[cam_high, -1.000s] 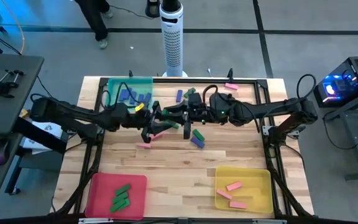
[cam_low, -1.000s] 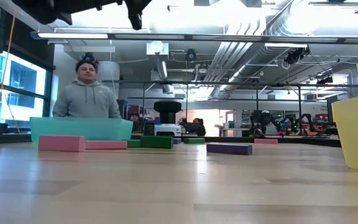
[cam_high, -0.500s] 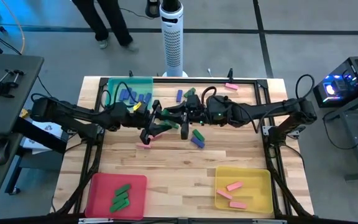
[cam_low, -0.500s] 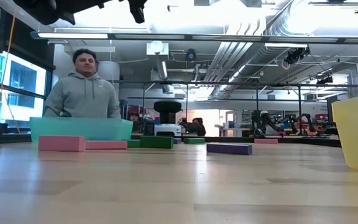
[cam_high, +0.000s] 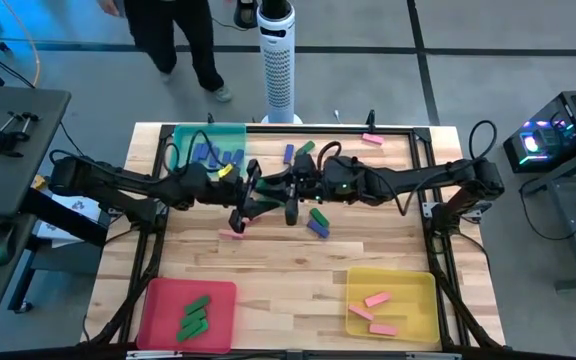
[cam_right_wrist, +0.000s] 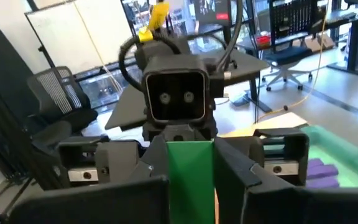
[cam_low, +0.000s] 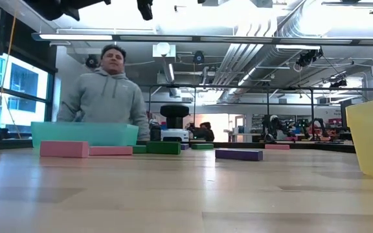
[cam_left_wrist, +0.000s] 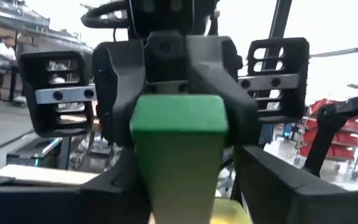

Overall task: Sort blocks
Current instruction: Put the green block into the red bin

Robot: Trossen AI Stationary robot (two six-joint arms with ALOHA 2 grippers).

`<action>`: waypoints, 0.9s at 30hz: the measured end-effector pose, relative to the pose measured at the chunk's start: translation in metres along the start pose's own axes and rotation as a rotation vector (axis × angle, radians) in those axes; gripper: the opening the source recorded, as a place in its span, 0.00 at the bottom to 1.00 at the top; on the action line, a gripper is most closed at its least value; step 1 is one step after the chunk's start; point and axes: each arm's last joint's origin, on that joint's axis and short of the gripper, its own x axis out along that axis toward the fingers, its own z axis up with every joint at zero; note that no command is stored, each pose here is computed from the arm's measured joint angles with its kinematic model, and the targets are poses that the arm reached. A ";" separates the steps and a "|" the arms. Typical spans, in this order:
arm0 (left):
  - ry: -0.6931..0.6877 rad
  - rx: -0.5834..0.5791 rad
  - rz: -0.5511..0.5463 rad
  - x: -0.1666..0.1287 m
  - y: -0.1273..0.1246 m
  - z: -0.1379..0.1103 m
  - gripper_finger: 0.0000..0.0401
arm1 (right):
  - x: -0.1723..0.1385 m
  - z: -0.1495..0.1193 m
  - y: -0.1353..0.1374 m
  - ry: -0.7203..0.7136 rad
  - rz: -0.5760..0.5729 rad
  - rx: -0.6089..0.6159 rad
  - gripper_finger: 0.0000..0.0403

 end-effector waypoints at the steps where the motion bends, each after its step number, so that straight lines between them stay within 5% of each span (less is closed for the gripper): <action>1: 0.011 -0.001 0.003 0.000 0.000 -0.001 0.43 | 0.000 0.000 0.000 0.004 0.004 0.005 0.12; 7: 0.091 -0.029 0.005 0.000 -0.004 -0.010 0.18 | 0.000 -0.007 0.000 0.083 0.028 0.057 0.28; 13: 0.357 -0.107 0.034 -0.013 -0.021 -0.025 0.18 | -0.006 -0.003 0.002 0.115 0.122 0.077 0.40; 20: 0.765 -0.242 0.080 -0.058 -0.060 -0.035 0.18 | -0.025 0.010 0.002 0.144 0.129 0.020 0.42; 27: 1.227 -0.467 0.186 -0.115 -0.105 -0.054 0.18 | -0.033 -0.016 -0.007 0.430 0.043 -0.032 0.42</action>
